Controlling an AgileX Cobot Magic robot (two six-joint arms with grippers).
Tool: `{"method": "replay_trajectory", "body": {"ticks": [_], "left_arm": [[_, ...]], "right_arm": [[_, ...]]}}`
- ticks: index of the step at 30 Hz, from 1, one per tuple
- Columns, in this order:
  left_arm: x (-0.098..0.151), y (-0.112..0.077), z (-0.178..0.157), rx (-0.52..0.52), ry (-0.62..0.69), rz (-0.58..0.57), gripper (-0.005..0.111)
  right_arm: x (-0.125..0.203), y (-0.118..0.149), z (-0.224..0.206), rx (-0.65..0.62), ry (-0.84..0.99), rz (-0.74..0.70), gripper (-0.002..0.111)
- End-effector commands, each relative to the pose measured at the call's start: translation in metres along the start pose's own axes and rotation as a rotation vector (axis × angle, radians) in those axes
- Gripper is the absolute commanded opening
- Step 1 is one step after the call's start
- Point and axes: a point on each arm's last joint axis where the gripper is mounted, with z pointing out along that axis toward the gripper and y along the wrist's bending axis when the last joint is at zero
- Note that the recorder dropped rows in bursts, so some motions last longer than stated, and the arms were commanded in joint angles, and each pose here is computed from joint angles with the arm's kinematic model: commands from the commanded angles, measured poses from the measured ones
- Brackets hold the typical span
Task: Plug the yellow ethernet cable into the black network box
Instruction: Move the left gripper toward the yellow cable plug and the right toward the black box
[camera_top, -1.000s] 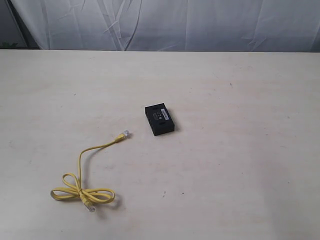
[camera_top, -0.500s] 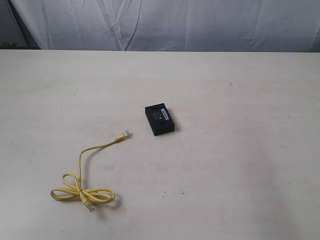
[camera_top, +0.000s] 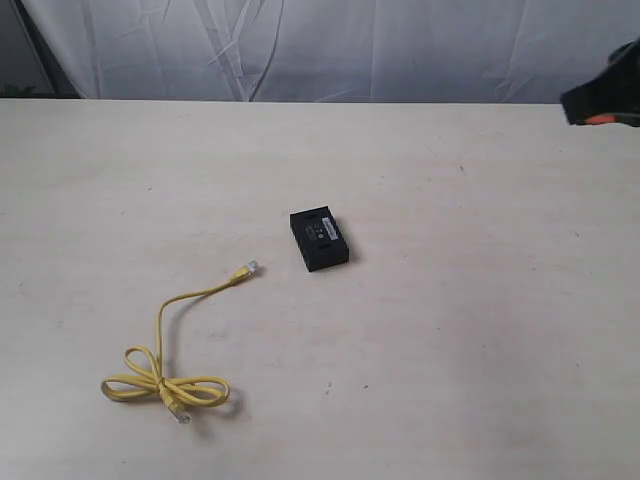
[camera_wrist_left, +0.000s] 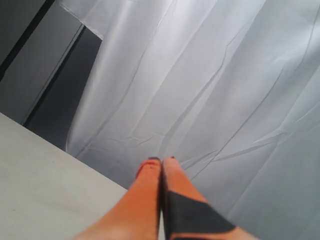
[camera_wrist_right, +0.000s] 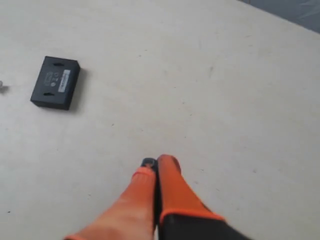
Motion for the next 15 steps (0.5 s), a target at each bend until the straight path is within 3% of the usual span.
{"method": "replay_trajectory", "body": {"ticks": [1, 4, 9, 15], "left_arm": [[-0.010, -0.008, 0.000, 0.026, -0.008, 0.002, 0.000], [-0.019, -0.017, 0.005, 0.029, 0.006, 0.044, 0.000], [-0.029, -0.030, 0.028, -0.007, 0.146, 0.141, 0.000], [-0.040, -0.046, 0.073, -0.051, 0.371, 0.383, 0.000]], "right_arm": [[-0.026, 0.000, 0.039, -0.095, 0.091, -0.035, -0.001], [-0.040, -0.003, 0.073, -0.138, 0.157, -0.051, -0.001], [-0.053, -0.004, 0.121, -0.243, 0.270, -0.102, -0.001], [-0.059, -0.006, 0.167, -0.373, 0.345, -0.050, -0.001]]}}
